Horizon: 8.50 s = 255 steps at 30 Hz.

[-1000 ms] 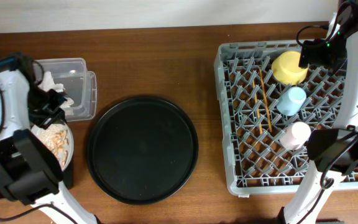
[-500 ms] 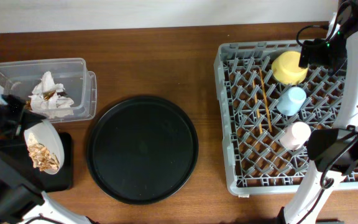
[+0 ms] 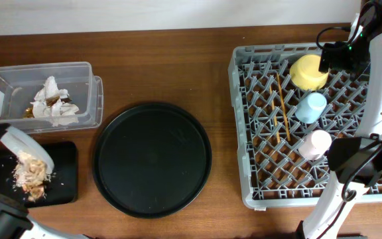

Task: Sort waste into correct bins and load items into the dishwasher rack
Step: 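Tilt the plate over the small black tray to dump the scraps, then carry the emptied plate back and set it on the round tray, then withdraw the left gripper and reach the right gripper to the plate, then grasp the white plate's rim with the right gripper, then carry the plate right and stand it upright in the rack's left side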

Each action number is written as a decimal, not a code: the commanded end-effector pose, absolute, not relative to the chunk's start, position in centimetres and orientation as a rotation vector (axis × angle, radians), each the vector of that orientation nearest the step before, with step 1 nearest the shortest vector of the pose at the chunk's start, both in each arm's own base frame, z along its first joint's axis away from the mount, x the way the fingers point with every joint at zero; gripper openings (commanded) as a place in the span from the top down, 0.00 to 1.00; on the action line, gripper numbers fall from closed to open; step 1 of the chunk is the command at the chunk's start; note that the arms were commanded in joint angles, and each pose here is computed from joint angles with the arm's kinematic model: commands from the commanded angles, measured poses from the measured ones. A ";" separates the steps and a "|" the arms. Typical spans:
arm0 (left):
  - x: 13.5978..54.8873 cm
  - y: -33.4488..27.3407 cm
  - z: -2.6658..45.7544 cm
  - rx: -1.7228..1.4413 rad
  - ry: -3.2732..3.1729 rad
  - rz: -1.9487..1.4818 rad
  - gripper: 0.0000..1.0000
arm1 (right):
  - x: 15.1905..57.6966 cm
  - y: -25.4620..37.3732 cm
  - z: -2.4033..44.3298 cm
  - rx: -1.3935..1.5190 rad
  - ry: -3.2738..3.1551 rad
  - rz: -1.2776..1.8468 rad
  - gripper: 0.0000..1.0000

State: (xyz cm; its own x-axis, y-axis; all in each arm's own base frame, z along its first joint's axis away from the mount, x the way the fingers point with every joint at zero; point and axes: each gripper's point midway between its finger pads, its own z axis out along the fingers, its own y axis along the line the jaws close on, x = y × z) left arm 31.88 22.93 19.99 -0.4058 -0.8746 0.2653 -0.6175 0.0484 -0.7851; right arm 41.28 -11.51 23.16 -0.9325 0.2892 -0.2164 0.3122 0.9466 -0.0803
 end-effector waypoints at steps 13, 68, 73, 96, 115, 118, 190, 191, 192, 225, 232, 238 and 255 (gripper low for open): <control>30.6 24.4 23.6 -1.380 1.871 -1.372 0.99 | 40.9 -11.6 25.1 0.444 2.849 -0.175 0.01; 28.1 -18.6 15.4 -0.070 2.920 -0.160 0.99 | 40.9 -11.6 25.1 0.444 2.849 -0.176 0.02; 27.1 -21.0 10.5 -0.004 2.919 -0.137 0.99 | 40.9 -11.6 25.1 0.444 2.849 -0.176 0.02; 32.5 -12.6 19.7 -0.224 2.750 0.131 0.66 | 42.6 4.2 29.2 0.111 2.659 1.004 0.01; 30.9 7.9 23.3 -1.120 2.558 0.118 0.01 | 31.6 28.8 18.1 -0.981 2.910 0.373 0.02; 30.9 7.9 23.3 -1.118 2.558 0.118 0.01 | 30.8 29.0 14.7 -0.963 2.955 0.215 0.01; 30.9 7.8 23.3 -1.116 2.559 0.117 0.01 | 30.6 26.4 0.9 -0.897 3.069 0.297 0.67; 30.9 7.8 23.3 -1.116 2.559 0.117 0.01 | 30.4 26.6 0.9 -0.897 3.074 0.323 0.70; 30.9 7.8 23.3 -1.116 2.559 0.117 0.01 | 30.1 26.9 1.0 -0.897 3.078 0.356 0.74; 30.9 7.8 23.3 -1.116 2.559 0.117 0.01 | 41.0 -5.7 28.8 0.537 2.553 -0.814 0.96; 30.9 7.8 23.3 -1.116 2.559 0.117 0.01 | 42.2 -5.9 28.3 0.547 2.518 -0.843 0.96; 30.9 7.8 23.3 -1.116 2.559 0.117 0.01 | 43.1 -3.5 26.7 0.505 2.578 -0.729 0.96; 30.9 7.8 23.3 -1.116 2.559 0.117 0.01 | 45.4 2.6 21.8 0.203 2.506 -1.029 0.96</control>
State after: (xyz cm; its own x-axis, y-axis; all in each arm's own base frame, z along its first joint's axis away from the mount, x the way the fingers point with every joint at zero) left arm 30.96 7.79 22.57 -0.6367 -0.6987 -0.3263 -0.7270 0.6850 -0.0480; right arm 45.19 2.31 22.01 -0.9047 0.0192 -0.4256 0.2856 0.7686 -0.5725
